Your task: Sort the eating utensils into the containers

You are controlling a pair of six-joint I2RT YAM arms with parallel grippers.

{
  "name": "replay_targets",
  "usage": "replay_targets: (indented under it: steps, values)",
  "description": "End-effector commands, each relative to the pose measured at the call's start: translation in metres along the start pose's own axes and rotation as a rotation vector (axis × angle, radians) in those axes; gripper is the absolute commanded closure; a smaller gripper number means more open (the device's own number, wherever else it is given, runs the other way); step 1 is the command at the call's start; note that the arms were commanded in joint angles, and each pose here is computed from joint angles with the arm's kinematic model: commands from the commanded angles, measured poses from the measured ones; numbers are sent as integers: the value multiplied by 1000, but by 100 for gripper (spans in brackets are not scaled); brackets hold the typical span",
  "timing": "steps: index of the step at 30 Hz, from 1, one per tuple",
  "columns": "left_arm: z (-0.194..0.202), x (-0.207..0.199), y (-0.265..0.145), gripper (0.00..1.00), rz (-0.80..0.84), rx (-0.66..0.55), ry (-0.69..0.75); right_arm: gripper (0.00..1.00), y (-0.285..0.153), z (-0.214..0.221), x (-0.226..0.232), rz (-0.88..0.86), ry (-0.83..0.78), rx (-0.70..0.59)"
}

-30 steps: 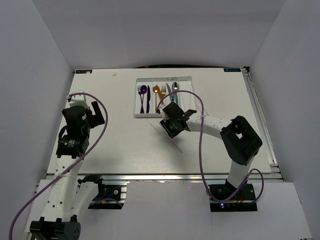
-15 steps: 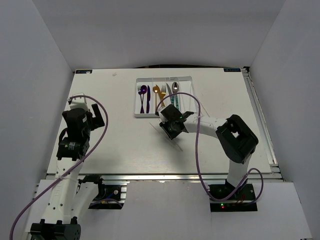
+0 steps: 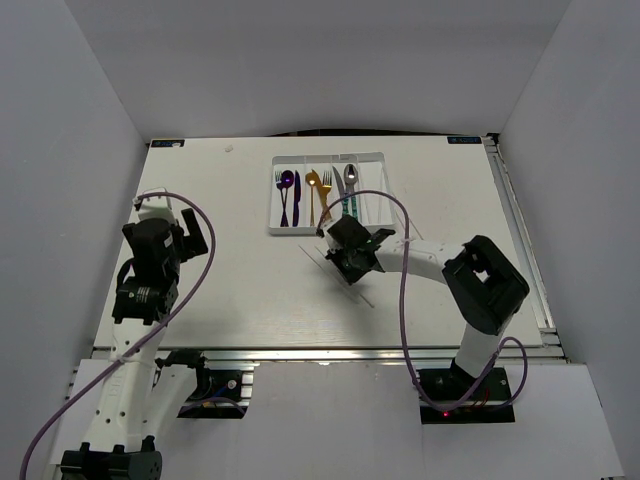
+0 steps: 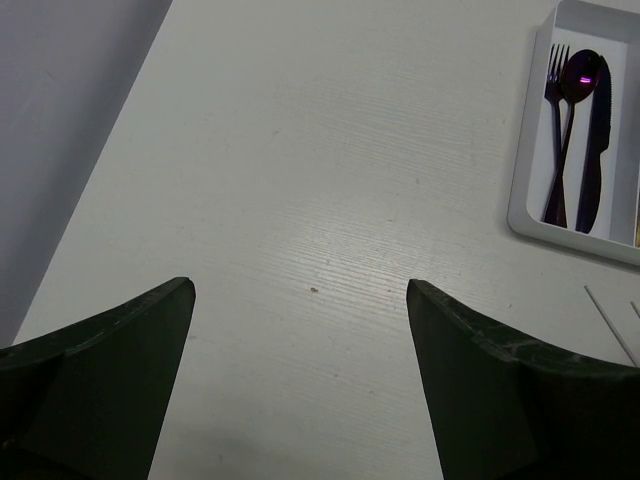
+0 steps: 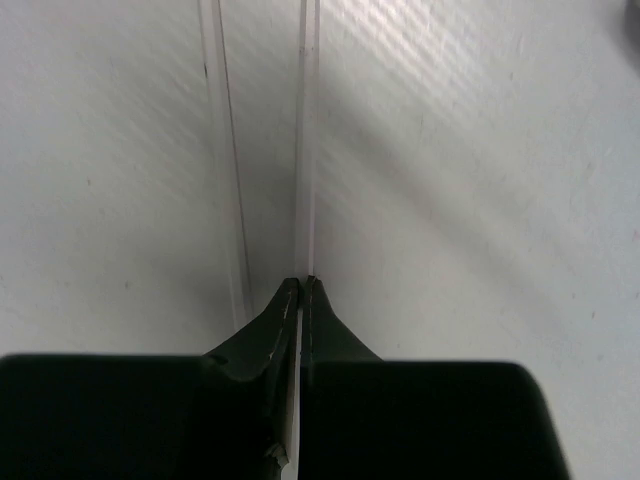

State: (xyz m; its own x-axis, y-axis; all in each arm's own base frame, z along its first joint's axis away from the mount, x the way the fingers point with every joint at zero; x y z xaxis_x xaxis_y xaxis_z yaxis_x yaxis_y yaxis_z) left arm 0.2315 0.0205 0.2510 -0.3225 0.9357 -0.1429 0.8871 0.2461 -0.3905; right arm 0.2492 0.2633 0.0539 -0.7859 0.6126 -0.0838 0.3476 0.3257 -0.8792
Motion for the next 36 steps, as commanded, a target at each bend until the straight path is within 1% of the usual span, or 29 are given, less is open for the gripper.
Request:
replay_targets:
  steps: [1, 3, 4, 6, 8, 11, 12, 14, 15, 17, 18, 19, 20, 21, 23, 24, 25, 29, 32, 36]
  values:
    - [-1, 4, -4, 2, -9, -18, -4, 100, -35, 7, 2, 6, 18, 63]
    - [-2, 2, -4, 2, -3, -19, -5, 100, -51, -4, -1, 23, 23, 16]
    - [-2, 2, -3, 2, -1, -17, -6, 100, -66, -15, -3, 29, 32, -46]
    - [-3, -1, -2, 2, 14, -14, -6, 100, -83, -32, -6, 33, 40, -129]
    - [-1, -3, 1, 2, 25, 1, -4, 100, -105, -59, -10, 46, 62, -246]
    - [0, -8, 7, 2, 43, 11, 2, 100, -114, -83, -22, 84, 158, -294]
    - [-1, -9, 8, 2, 49, 6, -2, 100, -116, -99, -36, 108, 202, -320]
    - [-2, -13, 12, 2, 65, 12, -1, 100, -115, -112, -55, 146, 273, -350]
    - [-4, -15, 14, 2, 69, 8, -1, 100, -109, -120, -79, 193, 317, -357]
    - [-8, -17, 17, 2, 74, 3, 5, 100, -100, -127, -106, 234, 372, -357]
    - [-10, -18, 18, 2, 74, 2, 6, 100, -90, -132, -135, 263, 422, -353]
    - [-11, -18, 19, 2, 72, -1, 6, 100, -85, -136, -148, 272, 445, -353]
    - [-12, -19, 21, 2, 68, 2, 4, 100, -82, -140, -161, 288, 462, -358]
    - [-13, -19, 22, 2, 67, 0, 2, 100, -73, -148, -183, 316, 475, -368]
    - [-13, -20, 23, 2, 67, 0, 0, 100, -65, -155, -201, 341, 476, -375]
    - [-12, -20, 24, 2, 63, 3, 0, 100, -49, -153, -211, 349, 475, -355]
    - [-12, -19, 24, 2, 61, 6, -7, 100, -50, -162, -218, 356, 476, -378]
    - [-10, -17, 26, 2, 37, 8, -14, 100, -29, -161, -234, 378, 479, -371]
    - [-9, -16, 26, 2, 32, 11, -20, 100, -8, -151, -242, 379, 485, -343]
    - [-6, -16, 27, 2, 25, 23, -26, 100, 10, -140, -241, 344, 511, -298]
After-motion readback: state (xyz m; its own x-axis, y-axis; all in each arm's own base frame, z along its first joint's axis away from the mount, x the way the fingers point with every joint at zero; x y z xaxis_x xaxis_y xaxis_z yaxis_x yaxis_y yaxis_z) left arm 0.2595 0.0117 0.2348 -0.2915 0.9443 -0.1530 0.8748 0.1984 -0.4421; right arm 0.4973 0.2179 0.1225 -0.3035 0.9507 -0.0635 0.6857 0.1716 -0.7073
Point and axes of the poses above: each gripper's point midway between its finger pads, its own y axis out along the fingers, its own x axis along the line the jaws close on, z = x × y, the point moved 4 cm from there along -y, back along the fingers, and after that the axes turned 8 degrees about -y, right-handed, at the moved point
